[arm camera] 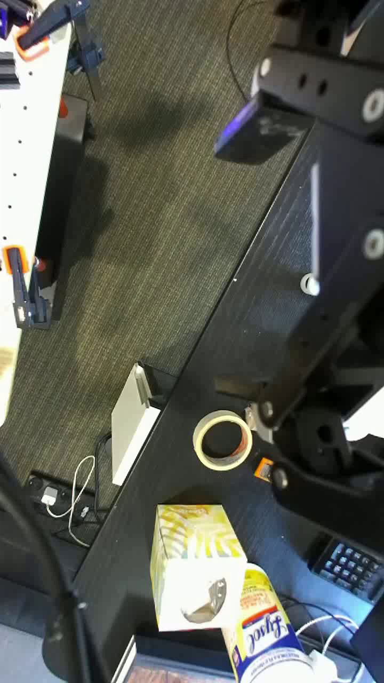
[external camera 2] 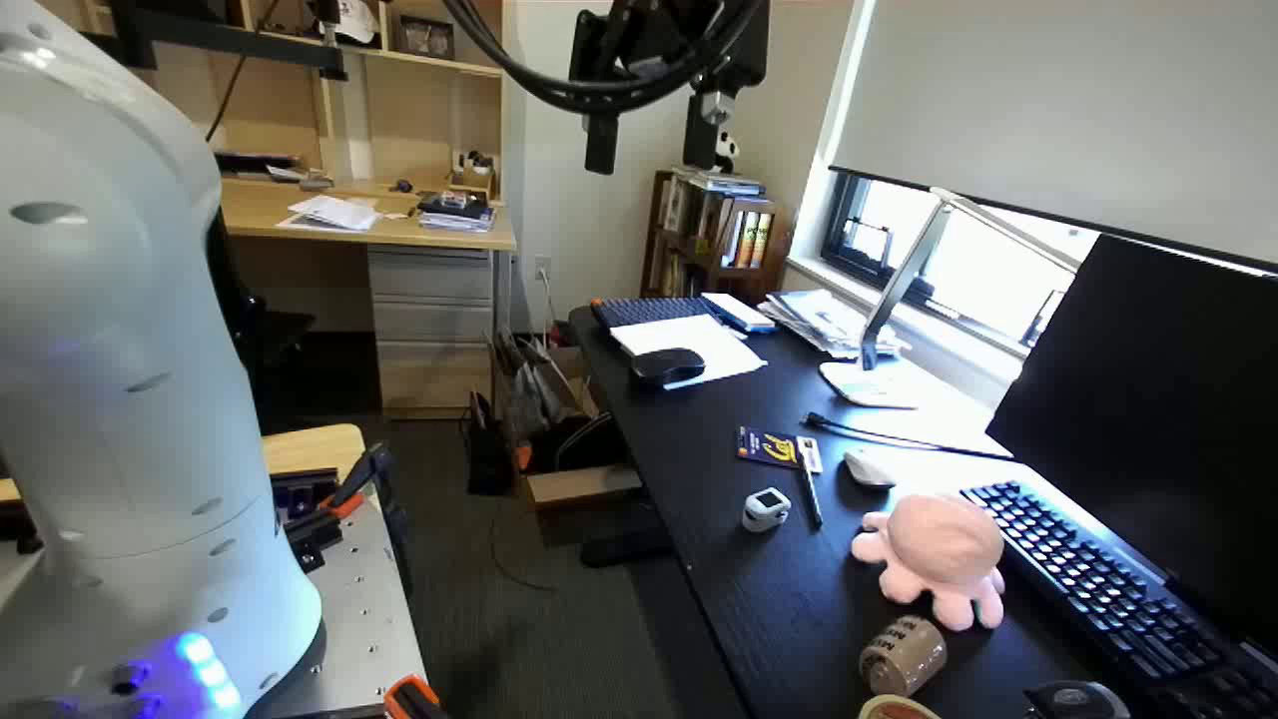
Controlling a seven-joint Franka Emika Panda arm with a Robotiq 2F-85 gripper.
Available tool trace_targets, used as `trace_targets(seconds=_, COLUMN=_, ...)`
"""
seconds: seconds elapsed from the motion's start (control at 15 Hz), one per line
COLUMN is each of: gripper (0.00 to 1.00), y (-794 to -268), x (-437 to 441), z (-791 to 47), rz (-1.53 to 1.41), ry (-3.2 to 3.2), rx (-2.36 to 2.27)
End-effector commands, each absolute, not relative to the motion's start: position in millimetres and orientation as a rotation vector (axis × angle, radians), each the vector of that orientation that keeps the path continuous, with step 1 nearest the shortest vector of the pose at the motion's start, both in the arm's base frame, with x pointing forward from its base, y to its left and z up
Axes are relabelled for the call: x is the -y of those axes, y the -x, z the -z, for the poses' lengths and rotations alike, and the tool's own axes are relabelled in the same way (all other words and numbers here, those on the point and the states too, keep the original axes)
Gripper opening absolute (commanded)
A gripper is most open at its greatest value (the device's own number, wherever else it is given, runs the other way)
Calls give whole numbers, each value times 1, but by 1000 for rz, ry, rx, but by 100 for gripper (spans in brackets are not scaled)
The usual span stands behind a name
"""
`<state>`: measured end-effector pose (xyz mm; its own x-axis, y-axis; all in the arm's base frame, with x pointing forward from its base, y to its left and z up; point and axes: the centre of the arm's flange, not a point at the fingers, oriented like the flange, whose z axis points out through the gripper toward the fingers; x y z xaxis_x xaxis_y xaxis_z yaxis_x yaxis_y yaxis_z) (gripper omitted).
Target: Put the brown cup at the center of the tape
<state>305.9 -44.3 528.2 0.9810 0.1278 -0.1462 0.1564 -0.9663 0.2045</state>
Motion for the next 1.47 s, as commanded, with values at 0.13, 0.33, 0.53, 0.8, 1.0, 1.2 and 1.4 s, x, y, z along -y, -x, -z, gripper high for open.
trace_targets(seconds=0.13, gripper=100, y=-306, x=44, z=-528, rz=194, ry=-2911, rx=-211)
trace_targets(seconds=0.33, gripper=100, y=-313, x=52, z=-529, rz=224, ry=-2915, rx=-216)
trace_targets(seconds=0.53, gripper=100, y=-331, x=78, z=-522, rz=252, ry=-2981, rx=-175)
trace_targets(seconds=0.8, gripper=100, y=-369, x=119, z=-499, rz=254, ry=-3052, rx=-186)
trace_targets(seconds=1.0, gripper=100, y=-402, x=129, z=-479, rz=291, ry=-3071, rx=-258)
trace_targets(seconds=1.2, gripper=100, y=-429, x=113, z=-456, rz=351, ry=-3047, rx=-352)
trace_targets(seconds=1.4, gripper=100, y=-449, x=111, z=-445, rz=424, ry=-2996, rx=-273)
